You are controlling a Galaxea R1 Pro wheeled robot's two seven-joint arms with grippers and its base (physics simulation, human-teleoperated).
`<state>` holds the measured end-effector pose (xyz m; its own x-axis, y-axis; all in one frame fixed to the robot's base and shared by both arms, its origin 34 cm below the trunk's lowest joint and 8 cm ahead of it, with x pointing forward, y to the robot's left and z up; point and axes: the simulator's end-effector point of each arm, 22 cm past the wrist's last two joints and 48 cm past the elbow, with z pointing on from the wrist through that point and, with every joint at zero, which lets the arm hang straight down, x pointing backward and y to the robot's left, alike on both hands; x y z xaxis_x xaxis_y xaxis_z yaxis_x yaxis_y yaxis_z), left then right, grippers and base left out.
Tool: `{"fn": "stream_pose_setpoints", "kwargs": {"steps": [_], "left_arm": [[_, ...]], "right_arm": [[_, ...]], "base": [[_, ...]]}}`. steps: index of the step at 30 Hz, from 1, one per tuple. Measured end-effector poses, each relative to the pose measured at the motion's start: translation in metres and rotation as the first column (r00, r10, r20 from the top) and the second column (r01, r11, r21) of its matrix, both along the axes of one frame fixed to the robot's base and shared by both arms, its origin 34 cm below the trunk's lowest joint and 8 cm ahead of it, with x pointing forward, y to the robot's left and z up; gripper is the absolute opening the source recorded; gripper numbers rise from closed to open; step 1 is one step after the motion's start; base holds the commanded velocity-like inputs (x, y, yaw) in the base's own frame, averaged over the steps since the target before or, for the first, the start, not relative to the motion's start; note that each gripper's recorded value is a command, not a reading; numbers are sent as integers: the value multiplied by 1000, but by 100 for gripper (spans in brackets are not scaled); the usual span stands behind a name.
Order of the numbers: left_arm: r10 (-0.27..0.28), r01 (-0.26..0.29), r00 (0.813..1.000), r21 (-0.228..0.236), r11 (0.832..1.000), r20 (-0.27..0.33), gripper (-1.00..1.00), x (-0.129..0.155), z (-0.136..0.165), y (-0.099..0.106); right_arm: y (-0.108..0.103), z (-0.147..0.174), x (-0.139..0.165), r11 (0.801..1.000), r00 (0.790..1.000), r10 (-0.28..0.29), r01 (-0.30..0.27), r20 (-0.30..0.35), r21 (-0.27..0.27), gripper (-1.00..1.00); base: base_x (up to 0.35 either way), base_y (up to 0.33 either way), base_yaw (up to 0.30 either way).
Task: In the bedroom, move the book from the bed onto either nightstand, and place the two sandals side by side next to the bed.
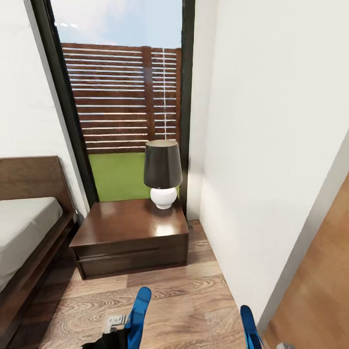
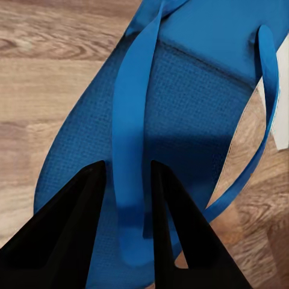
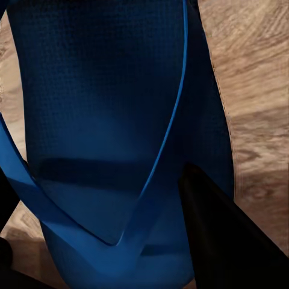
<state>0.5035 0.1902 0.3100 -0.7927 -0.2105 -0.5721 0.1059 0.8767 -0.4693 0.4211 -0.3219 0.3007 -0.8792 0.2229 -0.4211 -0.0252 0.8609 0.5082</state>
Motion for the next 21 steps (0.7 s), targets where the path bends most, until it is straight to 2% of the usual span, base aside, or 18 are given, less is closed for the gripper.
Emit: {"fn": "stream_pose_setpoints", "kwargs": {"steps": [21], "left_arm": [[0, 0, 1000, 0, 1000, -12, -100, -3, -5, 0]], "right_arm": [[0, -4, -3, 1000, 1000, -1, 1, -11, 0, -100]], "base": [[2, 0, 267]]}}
